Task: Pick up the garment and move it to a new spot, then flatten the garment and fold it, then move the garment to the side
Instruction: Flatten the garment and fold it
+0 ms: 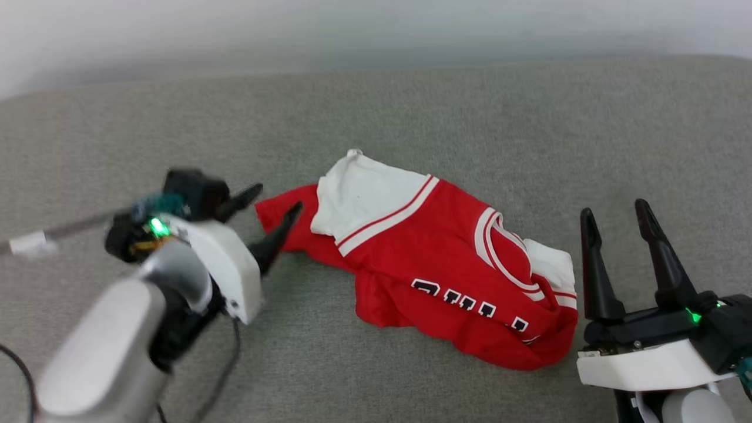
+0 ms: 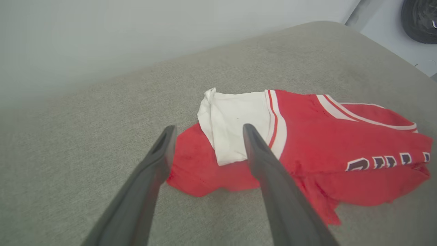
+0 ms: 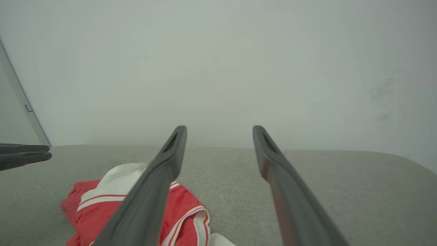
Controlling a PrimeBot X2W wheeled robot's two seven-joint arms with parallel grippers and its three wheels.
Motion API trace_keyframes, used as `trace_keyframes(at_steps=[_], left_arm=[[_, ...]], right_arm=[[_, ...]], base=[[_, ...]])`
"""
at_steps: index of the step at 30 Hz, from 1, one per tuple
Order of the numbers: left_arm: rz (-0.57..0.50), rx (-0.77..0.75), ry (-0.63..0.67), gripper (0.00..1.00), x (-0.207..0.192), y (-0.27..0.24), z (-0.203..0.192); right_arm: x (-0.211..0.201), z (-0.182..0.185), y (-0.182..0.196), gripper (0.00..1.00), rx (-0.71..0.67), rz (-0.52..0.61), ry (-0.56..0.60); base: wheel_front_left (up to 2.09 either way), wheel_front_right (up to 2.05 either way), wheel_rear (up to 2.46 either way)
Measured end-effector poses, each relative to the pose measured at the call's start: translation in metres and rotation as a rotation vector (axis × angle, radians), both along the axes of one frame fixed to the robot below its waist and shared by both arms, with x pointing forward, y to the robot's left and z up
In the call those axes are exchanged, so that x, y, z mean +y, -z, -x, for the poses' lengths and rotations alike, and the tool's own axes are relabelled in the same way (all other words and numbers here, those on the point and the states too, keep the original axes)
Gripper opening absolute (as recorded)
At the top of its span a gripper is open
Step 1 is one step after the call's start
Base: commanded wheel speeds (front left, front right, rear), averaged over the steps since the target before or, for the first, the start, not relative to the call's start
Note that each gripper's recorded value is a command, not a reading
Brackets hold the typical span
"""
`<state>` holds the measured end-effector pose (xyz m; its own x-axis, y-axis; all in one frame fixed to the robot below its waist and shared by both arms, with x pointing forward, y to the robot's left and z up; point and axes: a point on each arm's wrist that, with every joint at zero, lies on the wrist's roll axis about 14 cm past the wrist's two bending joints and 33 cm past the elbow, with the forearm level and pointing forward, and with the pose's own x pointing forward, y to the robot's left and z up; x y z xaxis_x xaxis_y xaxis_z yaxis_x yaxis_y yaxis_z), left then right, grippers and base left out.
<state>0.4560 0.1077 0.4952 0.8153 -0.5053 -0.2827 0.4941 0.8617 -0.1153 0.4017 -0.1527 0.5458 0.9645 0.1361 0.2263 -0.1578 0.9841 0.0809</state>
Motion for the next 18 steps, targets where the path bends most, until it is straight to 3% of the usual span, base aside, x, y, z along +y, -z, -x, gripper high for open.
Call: trace_keyframes(at_steps=[6,10,18], left_arm=[[-0.160,0.304,0.084,1.00,0.009,0.038,-0.023],[-0.318,0.431,0.092,1.00,0.030,0.063,-0.035],[-0.298,0.656,0.131,1.00,0.021,0.106,-0.035]], right_arm=[[-0.004,-0.011,0.014,1.00,0.037,-0.009,0.012],[-0.009,-0.016,0.023,1.00,0.060,-0.013,0.023],[-0.019,-0.024,0.042,1.00,0.109,-0.019,0.054]], base=[[0.00,0.00,0.00],[0.00,0.00,0.00],[0.00,0.00,0.00]])
